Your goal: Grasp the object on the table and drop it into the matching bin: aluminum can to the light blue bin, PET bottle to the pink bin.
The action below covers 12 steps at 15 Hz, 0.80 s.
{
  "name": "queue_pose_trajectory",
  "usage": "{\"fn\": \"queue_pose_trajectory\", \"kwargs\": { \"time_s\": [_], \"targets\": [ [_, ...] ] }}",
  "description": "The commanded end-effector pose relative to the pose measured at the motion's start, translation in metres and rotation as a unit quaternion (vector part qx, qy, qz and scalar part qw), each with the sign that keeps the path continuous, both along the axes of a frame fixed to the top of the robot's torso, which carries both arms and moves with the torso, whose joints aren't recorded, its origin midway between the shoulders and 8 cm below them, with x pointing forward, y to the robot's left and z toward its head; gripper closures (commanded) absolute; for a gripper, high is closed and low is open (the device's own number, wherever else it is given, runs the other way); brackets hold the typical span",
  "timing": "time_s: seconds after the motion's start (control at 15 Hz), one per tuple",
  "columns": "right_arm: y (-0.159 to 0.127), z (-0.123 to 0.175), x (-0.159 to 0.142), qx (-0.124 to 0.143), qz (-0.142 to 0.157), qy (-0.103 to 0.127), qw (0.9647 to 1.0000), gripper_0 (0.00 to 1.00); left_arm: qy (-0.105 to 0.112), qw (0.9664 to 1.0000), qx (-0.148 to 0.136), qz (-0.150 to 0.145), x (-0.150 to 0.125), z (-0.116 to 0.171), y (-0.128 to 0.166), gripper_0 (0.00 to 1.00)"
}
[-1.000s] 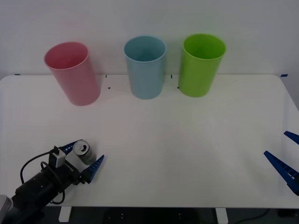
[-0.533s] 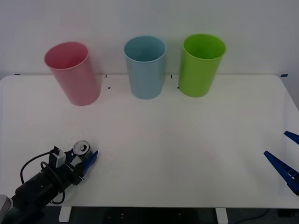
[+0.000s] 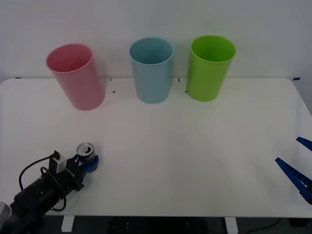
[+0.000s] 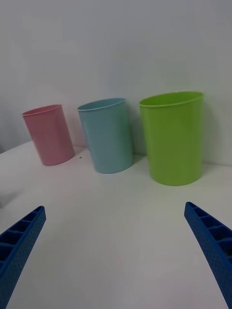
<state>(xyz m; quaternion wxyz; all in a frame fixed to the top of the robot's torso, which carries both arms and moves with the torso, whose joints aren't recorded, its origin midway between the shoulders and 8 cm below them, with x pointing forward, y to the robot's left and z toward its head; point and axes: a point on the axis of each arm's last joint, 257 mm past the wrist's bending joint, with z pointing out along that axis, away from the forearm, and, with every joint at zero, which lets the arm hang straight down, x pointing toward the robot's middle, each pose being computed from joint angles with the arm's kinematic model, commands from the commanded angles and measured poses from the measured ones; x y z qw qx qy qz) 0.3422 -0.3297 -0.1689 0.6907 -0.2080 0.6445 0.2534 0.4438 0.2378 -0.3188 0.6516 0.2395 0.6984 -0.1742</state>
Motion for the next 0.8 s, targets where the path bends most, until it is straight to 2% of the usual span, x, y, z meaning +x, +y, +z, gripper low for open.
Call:
{"fn": "queue_pose_trajectory", "kwargs": {
  "time_s": [0.07, 0.27, 0.47, 0.8],
  "targets": [
    [0.0, 0.0, 0.0, 0.0, 0.0, 0.0, 1.0, 0.0, -0.012, 0.9999, -0.005, -0.009, 0.003, 0.015, -0.008, 1.0],
    [0.0, 0.0, 0.0, 0.0, 0.0, 0.0, 1.0, 0.0, -0.024, 0.9992, -0.014, -0.027, 0.005, 0.033, -0.024, 1.0],
    [0.0, 0.0, 0.0, 0.0, 0.0, 0.0, 1.0, 0.0, -0.048, 0.9977, -0.025, -0.041, 0.008, 0.06, -0.037, 1.0],
    [0.0, 0.0, 0.0, 0.0, 0.0, 0.0, 1.0, 0.0, -0.072, 0.9941, -0.075, -0.03, 0.017, 0.124, -0.023, 1.0]
  ]
}}
